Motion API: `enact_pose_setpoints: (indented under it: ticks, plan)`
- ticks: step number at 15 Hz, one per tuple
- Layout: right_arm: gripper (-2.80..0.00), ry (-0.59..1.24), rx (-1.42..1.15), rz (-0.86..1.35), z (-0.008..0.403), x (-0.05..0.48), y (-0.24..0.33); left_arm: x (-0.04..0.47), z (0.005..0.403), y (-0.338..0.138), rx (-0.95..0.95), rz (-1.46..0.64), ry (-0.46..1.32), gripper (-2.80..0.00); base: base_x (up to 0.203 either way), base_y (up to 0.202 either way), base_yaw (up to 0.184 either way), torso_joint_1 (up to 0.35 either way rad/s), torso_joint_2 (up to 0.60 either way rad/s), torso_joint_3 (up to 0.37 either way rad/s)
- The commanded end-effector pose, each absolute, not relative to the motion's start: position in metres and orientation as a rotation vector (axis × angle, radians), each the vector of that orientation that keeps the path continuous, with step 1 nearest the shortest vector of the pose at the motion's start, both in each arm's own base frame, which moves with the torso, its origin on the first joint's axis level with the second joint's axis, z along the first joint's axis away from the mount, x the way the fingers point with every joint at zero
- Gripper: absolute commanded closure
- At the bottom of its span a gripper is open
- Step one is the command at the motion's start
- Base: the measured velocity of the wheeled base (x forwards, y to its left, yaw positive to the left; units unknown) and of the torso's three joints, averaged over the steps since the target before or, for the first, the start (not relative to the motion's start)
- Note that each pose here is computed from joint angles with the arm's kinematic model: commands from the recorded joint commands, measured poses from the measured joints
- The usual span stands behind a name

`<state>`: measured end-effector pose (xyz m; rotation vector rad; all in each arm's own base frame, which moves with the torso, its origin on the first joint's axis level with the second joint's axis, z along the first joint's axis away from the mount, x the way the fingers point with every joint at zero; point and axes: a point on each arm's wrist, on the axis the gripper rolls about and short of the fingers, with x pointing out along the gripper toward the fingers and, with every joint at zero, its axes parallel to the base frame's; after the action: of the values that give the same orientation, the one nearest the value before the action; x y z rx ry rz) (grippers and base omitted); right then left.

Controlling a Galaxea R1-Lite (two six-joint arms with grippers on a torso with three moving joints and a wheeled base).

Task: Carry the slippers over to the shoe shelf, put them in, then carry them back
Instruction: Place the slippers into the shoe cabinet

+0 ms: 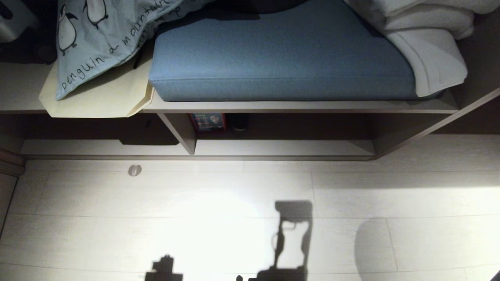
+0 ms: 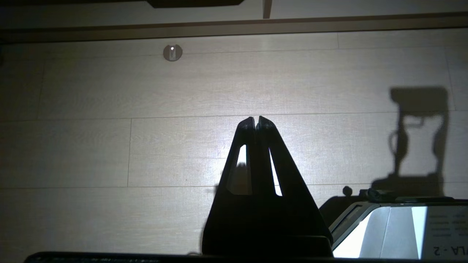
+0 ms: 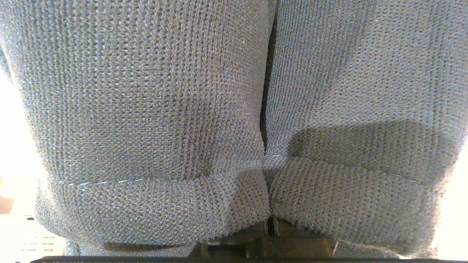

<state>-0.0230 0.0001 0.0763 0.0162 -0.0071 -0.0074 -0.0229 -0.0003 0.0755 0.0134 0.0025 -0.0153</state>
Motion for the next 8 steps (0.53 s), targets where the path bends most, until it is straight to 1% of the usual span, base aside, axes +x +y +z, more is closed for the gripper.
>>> enact_pose_setpoints:
  ticks: [1, 8]
  plan:
    - [0.0, -0.008, 0.015, -0.008, 0.0763, -0.023, 0.0001, -0.0229, 0.0754, -0.0003, 0.014, -0.015, 0.003, 0.0, 0.0, 0.0, 0.0, 0.006, 0.0, -0.192]
    - [0.0, -0.008, 0.015, -0.008, 0.0763, -0.023, 0.0001, -0.0229, 0.0754, -0.0003, 0.014, -0.015, 0.003, 0.0, 0.0, 0.0, 0.0, 0.002, 0.0, -0.198]
